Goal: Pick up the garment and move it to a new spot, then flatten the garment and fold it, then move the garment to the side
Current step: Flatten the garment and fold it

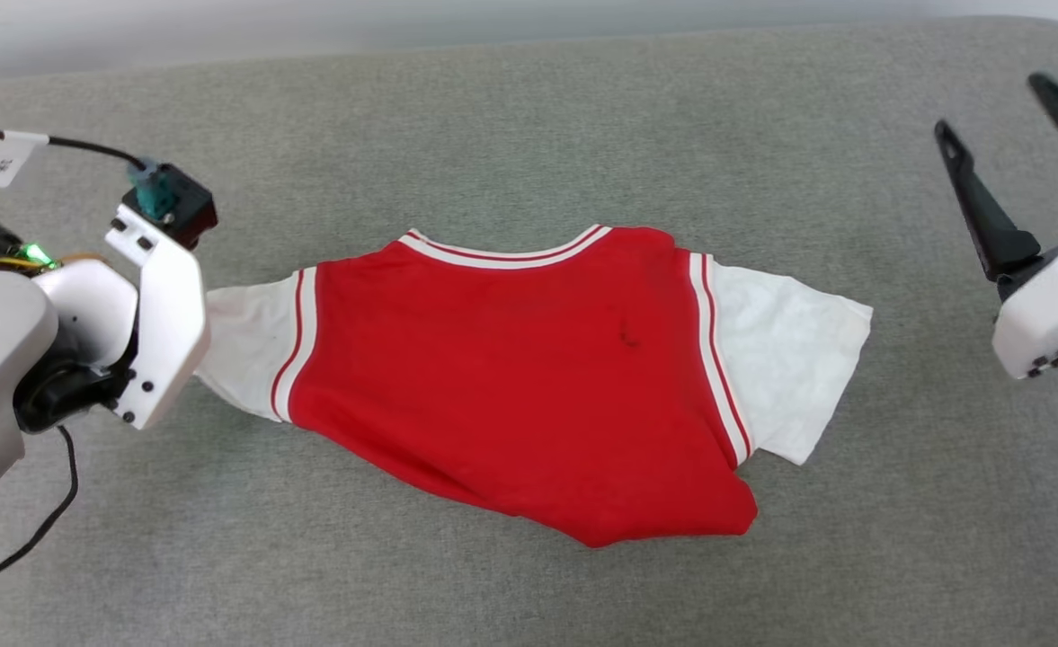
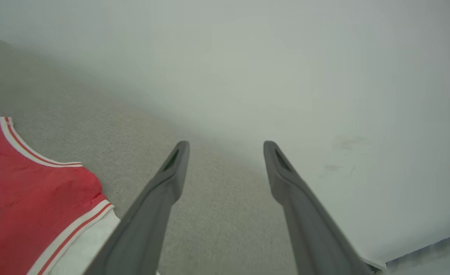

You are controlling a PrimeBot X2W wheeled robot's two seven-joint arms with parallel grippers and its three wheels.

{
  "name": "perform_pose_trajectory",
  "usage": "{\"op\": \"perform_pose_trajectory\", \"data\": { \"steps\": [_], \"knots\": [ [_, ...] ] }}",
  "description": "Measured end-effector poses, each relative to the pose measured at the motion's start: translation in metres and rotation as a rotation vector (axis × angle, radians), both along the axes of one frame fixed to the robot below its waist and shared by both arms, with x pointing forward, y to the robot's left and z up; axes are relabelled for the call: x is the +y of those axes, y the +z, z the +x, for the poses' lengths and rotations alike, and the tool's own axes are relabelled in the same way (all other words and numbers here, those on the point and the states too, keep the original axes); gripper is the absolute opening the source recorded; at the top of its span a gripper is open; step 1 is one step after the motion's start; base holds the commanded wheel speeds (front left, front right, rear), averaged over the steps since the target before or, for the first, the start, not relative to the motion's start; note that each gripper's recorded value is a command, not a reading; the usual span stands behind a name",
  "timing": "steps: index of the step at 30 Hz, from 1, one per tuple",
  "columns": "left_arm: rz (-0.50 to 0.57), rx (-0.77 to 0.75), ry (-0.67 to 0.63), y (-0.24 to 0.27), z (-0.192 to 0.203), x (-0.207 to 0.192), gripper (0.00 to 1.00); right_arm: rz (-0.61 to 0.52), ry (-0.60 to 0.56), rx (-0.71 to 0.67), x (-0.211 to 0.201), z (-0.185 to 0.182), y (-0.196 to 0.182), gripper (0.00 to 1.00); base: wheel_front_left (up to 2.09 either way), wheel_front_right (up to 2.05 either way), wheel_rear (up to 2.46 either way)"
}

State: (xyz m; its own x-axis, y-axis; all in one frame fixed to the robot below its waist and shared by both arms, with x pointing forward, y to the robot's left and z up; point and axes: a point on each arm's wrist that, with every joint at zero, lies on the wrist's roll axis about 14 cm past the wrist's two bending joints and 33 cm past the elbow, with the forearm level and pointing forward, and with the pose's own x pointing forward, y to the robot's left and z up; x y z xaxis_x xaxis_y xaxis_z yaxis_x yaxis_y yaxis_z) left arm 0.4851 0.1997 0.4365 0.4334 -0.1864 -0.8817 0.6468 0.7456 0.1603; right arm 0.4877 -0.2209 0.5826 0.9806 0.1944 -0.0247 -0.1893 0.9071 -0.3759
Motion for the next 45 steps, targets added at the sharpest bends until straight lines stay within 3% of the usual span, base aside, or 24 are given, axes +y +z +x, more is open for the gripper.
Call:
{"op": "perform_pose_trajectory", "data": {
  "steps": [1, 2, 7, 14, 24, 29, 30, 31, 38, 45],
  "knots": [
    [-0.004, -0.011, -0.008, 0.003, 0.000, -0.001, 0.00, -0.014, 0.007, 0.068, 0.000, 0.002, -0.006, 1.00, 0.00, 0.00, 0.00],
    [-0.008, -0.031, -0.033, 0.008, 0.000, -0.007, 0.00, -0.055, 0.009, 0.287, -0.007, 0.005, -0.027, 1.00, 0.00, 0.00, 0.00],
    [-0.018, -0.048, -0.072, 0.009, 0.000, -0.017, 0.00, -0.094, -0.003, 0.681, -0.018, -0.008, -0.076, 1.00, 0.00, 0.00, 0.00],
    [-0.023, -0.055, -0.092, 0.003, 0.006, -0.022, 0.00, -0.114, 0.006, 1.055, -0.015, -0.024, -0.134, 1.00, 0.00, 0.00, 0.00],
    [-0.021, -0.029, -0.078, -0.019, 0.015, -0.015, 0.00, -0.094, 0.058, 1.237, 0.015, -0.027, -0.211, 1.00, 0.00, 0.00, 0.00],
    [-0.022, -0.027, -0.071, -0.026, 0.018, -0.013, 0.00, -0.116, 0.079, 1.249, 0.021, -0.026, -0.226, 1.00, 0.00, 0.00, 0.00],
    [-0.020, -0.028, -0.068, -0.026, 0.019, -0.012, 0.00, -0.117, 0.083, 1.242, 0.021, -0.026, -0.226, 0.25, 0.00, 0.00, 0.00],
    [-0.023, -0.033, -0.067, -0.025, 0.019, -0.012, 0.00, -0.120, 0.085, 1.228, 0.021, -0.024, -0.224, 0.00, 0.00, 0.00, 0.00],
    [-0.072, -0.166, -0.083, 0.006, 0.027, -0.020, 0.00, -0.069, 0.134, 1.020, 0.029, -0.011, -0.190, 0.00, 0.00, 0.00, 0.00],
    [-0.128, -0.328, -0.116, 0.059, 0.027, -0.031, 0.00, -0.063, 0.150, 0.697, 0.013, 0.008, -0.109, 0.00, 0.00, 0.00, 0.00]
  ]
}}
